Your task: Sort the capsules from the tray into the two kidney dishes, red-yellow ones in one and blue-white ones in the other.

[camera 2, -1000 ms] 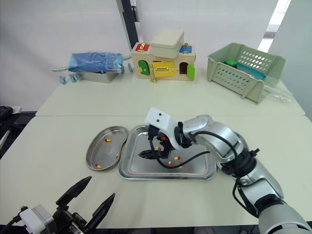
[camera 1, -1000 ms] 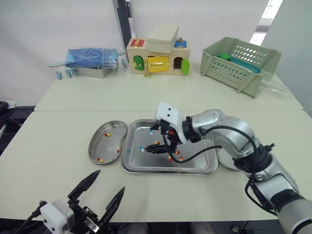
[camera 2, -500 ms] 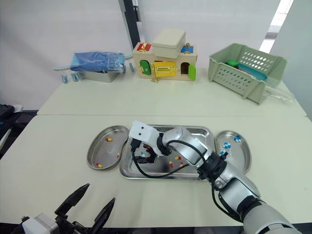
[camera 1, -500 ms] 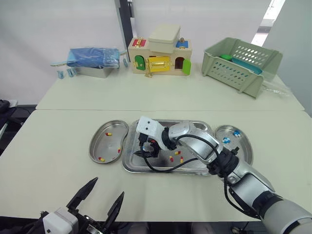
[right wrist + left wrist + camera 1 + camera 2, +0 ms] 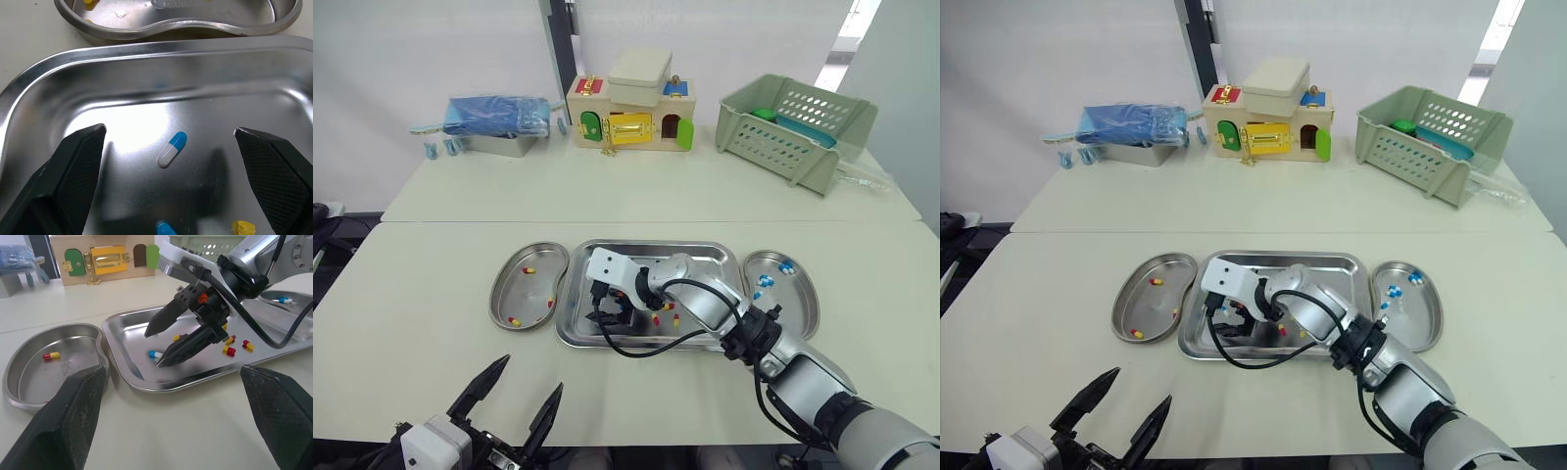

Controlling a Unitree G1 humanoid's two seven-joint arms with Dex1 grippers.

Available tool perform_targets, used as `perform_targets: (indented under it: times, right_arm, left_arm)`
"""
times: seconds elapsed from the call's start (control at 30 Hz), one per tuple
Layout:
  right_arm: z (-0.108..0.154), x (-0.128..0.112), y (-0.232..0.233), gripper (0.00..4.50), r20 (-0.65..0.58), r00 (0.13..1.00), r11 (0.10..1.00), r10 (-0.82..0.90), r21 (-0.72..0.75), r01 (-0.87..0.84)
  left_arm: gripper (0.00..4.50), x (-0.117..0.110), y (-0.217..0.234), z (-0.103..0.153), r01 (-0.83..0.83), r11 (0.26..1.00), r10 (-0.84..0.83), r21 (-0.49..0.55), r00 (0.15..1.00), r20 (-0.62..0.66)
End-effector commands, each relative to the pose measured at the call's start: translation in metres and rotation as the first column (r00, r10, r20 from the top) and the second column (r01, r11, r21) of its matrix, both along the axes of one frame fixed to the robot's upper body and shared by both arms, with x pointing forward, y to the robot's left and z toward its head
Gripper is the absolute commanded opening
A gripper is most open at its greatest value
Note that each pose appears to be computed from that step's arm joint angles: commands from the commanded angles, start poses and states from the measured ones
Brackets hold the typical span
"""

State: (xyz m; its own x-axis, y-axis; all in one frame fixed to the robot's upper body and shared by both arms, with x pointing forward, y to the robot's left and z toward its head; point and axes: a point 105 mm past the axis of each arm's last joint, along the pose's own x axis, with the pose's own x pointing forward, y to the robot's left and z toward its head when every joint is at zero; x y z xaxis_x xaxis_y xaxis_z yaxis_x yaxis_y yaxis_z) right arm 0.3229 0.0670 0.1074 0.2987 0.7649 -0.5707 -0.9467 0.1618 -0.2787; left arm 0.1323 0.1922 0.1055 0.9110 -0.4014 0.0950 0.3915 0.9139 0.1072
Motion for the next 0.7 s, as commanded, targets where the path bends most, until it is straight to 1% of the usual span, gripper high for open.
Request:
perform_targets:
  times: [0.03,0.07,0.2,0.33,0.4,0.7]
  right_arm:
    - [-0.0011,-0.0010,0.0034,4.06,0.029,0.999,1.000,0.017,-0.002,-0.017]
    - [-0.0024,-0.0009,0.0028,3.88,0.030,0.999,1.000,0.017,-0.006,-0.017]
    - [-0.0055,-0.0012,0.0007,2.45,0.040,0.999,0.999,0.024,-0.023,-0.023]
    - [-0.0081,-0.0015,-0.0005,1.41,0.042,0.999,0.999,0.026,-0.030,-0.025]
    - [-0.0083,-0.0015,-0.0004,1.01,0.043,0.999,0.999,0.026,-0.030,-0.025]
    - [-0.0061,0.0012,-0.0003,1.01,0.049,0.999,0.999,0.022,-0.027,-0.021]
  left_arm:
    - [4.50,-0.0016,-0.0031,0.0071,0.011,1.000,-0.011,0.010,1.000,0.019]
    - [4.50,-0.0019,-0.0031,0.0070,0.011,1.000,-0.012,0.010,1.000,0.018]
    - [4.50,-0.0022,-0.0026,0.0064,0.012,1.000,-0.012,0.011,1.000,0.015]
    - [4.50,-0.0018,-0.0013,0.0061,0.009,1.000,-0.009,0.011,1.000,0.013]
    - [4.50,-0.0016,-0.0010,0.0062,0.010,1.000,-0.010,0.012,1.000,0.013]
    - [4.50,0.0000,0.0002,0.0069,0.008,1.000,-0.008,0.014,1.000,0.012]
